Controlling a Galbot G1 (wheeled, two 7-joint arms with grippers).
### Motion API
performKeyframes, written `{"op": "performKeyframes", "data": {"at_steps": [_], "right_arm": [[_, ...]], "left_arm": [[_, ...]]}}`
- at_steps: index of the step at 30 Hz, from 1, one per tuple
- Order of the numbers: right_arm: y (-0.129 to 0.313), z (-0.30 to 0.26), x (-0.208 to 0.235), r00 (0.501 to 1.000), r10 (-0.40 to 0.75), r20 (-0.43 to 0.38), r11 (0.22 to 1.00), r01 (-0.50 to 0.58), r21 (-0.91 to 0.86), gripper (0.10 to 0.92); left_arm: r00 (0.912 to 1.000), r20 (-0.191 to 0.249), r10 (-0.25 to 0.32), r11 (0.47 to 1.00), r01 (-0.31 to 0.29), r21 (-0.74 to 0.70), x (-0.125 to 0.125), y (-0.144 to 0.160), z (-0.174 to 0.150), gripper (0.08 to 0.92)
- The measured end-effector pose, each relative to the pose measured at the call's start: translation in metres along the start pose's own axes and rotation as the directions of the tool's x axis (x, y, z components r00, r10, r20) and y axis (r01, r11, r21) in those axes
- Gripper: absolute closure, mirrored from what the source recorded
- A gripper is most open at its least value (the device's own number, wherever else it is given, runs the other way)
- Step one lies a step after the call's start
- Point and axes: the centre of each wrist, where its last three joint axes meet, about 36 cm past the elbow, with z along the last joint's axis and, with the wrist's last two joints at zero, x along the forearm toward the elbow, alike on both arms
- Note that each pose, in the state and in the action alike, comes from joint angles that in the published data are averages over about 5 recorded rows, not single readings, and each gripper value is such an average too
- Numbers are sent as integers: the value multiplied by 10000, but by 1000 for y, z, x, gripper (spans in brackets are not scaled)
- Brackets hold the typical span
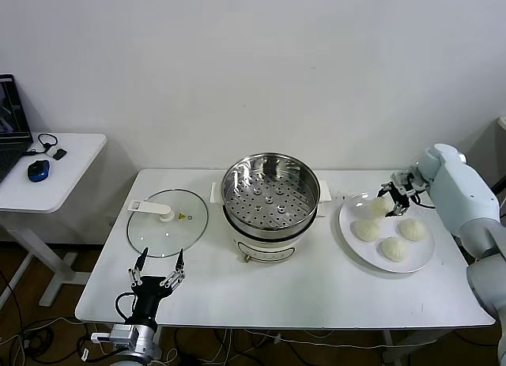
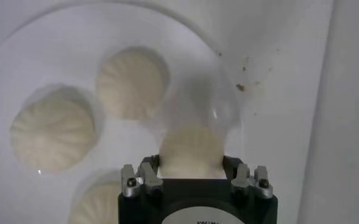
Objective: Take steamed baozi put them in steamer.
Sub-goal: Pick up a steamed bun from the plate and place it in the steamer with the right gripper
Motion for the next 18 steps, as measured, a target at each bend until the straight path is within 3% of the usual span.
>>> {"op": "performKeyframes", "data": {"at_steps": [18], "right_arm": [[-61, -77, 124, 9885, 961, 1165, 9899, -1071, 930, 336]], "left_arm": [[10000, 60, 39, 10000, -40, 71, 3, -7, -2, 177]]}}
